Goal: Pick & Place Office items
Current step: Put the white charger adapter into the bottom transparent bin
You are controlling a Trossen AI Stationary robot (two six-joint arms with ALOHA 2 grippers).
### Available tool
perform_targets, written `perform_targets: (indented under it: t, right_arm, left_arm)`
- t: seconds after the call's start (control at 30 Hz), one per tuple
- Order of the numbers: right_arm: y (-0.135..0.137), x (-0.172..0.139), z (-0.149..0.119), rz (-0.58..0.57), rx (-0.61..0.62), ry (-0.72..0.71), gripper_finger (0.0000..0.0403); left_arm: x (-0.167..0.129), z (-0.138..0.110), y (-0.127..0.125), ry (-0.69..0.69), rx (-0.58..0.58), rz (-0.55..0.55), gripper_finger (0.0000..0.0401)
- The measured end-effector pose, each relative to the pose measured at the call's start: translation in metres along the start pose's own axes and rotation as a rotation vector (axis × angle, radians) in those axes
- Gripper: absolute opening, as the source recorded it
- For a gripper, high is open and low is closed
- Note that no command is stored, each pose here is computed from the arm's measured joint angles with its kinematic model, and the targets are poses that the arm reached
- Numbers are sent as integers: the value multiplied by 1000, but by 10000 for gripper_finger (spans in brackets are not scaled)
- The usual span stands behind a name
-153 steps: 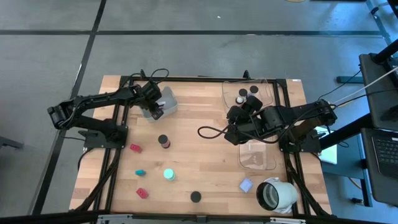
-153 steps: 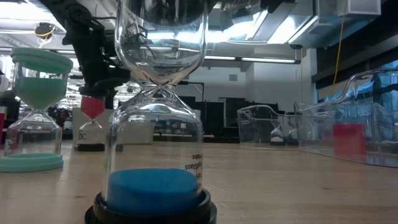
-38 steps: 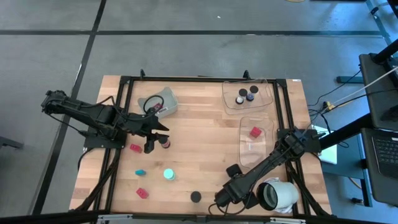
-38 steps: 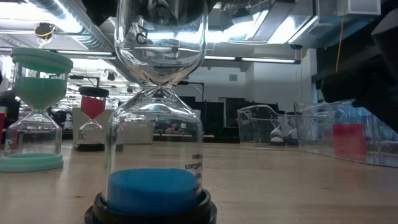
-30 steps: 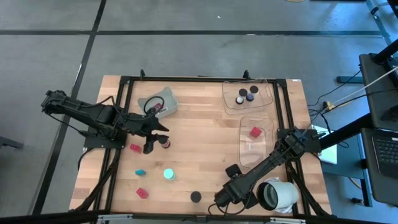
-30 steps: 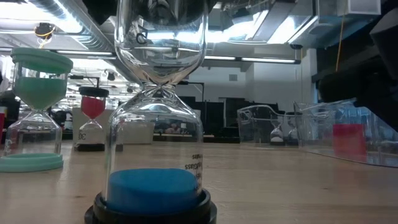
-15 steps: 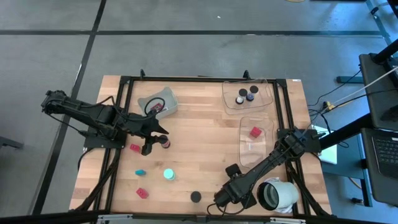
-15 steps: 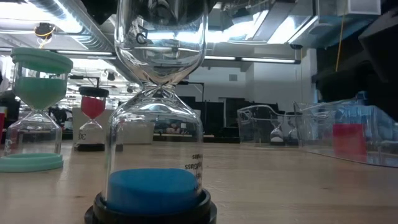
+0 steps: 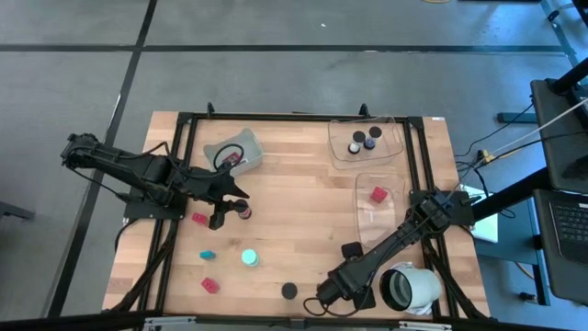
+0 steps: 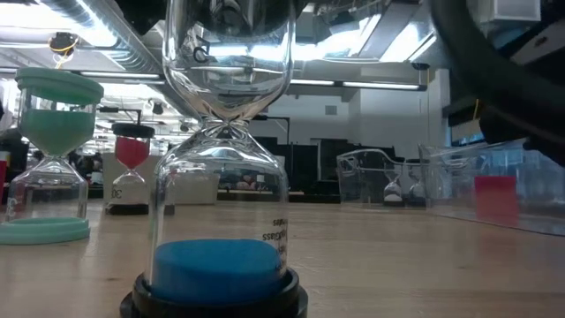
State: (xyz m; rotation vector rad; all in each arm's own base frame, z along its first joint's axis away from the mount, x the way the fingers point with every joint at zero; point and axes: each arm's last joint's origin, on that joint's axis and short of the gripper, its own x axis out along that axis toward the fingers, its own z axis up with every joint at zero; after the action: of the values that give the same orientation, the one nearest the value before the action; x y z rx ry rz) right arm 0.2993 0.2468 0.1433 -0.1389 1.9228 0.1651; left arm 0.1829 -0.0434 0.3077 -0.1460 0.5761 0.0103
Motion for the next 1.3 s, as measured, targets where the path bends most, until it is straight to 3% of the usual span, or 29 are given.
perform_targets:
  t: [0.47,0.7,0.87,1.1,1.3]
  right_arm:
    - [-5,15,-9,-4,130,105,334]
    - [-6,21,-10,1,112,112,328]
    - [-5,21,-6,-1,91,71,294]
    - [-4,21,-5,8,116,55,213]
    - [-4,20,-5,8,118,54,209]
  left_arm:
    - [0,0,0,0,0,0,130]
    - [0,0,0,0,0,0,130]
    - [0,0,0,0,0,0,130]
    - [0,0,0,0,0,0,130]
    - [0,0,0,0,0,0,130]
